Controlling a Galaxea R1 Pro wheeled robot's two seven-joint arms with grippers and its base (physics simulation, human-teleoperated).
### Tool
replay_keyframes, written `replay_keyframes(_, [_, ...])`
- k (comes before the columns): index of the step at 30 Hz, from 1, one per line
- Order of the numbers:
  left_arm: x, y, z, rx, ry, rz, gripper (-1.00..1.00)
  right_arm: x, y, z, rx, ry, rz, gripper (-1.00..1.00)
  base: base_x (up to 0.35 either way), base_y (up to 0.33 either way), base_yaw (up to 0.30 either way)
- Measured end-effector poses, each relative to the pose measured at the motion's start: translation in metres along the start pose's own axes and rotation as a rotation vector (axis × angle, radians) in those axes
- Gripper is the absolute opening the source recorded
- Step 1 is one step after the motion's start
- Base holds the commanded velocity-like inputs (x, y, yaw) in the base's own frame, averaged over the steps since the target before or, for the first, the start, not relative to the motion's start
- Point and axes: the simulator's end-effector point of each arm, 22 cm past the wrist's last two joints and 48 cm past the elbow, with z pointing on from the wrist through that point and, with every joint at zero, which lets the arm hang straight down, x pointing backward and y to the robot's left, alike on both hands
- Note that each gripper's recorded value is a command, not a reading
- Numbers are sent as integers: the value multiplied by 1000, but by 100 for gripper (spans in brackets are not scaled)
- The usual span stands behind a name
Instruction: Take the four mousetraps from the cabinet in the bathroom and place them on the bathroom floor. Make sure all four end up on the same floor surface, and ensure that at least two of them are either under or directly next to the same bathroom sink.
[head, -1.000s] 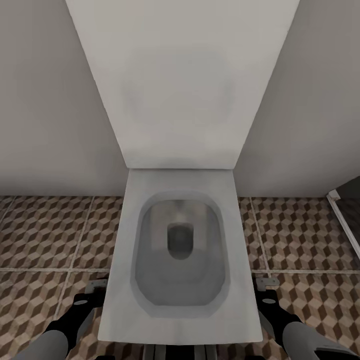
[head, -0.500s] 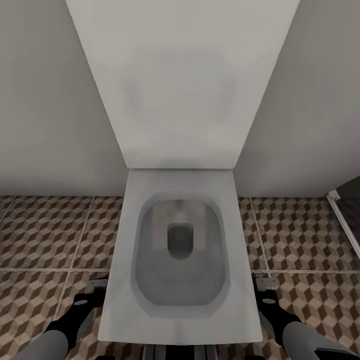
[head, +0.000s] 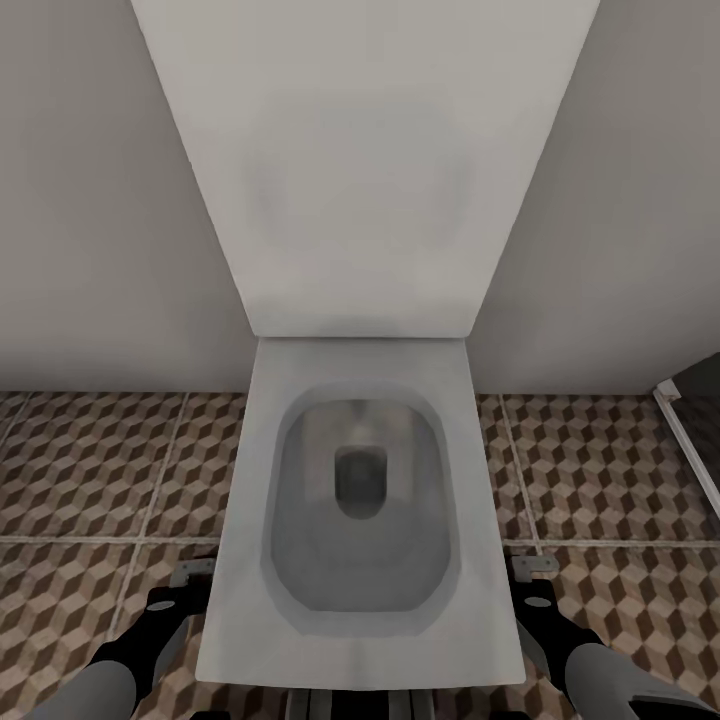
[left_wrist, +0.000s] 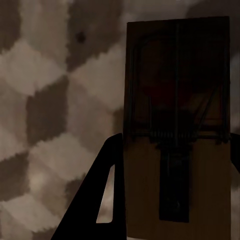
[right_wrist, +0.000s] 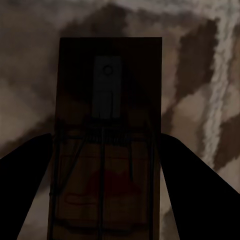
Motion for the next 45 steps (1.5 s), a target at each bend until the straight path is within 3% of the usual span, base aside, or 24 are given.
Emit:
replay_keyframes(5, [0,0,0,0,0,1,-100,0,0,0,0,2,2,-100,0,0,0])
replay_keyframes(6, [0,0,0,0,0,1,-100,0,0,0,0,2,2,100,0,0,0])
replay_keyframes(13, [1,0,0,0,2,3,-100,11,4,-1,-9,29,7,100,0,0,0])
replay_keyframes(45, [1,-1,0,2,2,2,-100,9,2,0,-7,22,7,100,0,0,0])
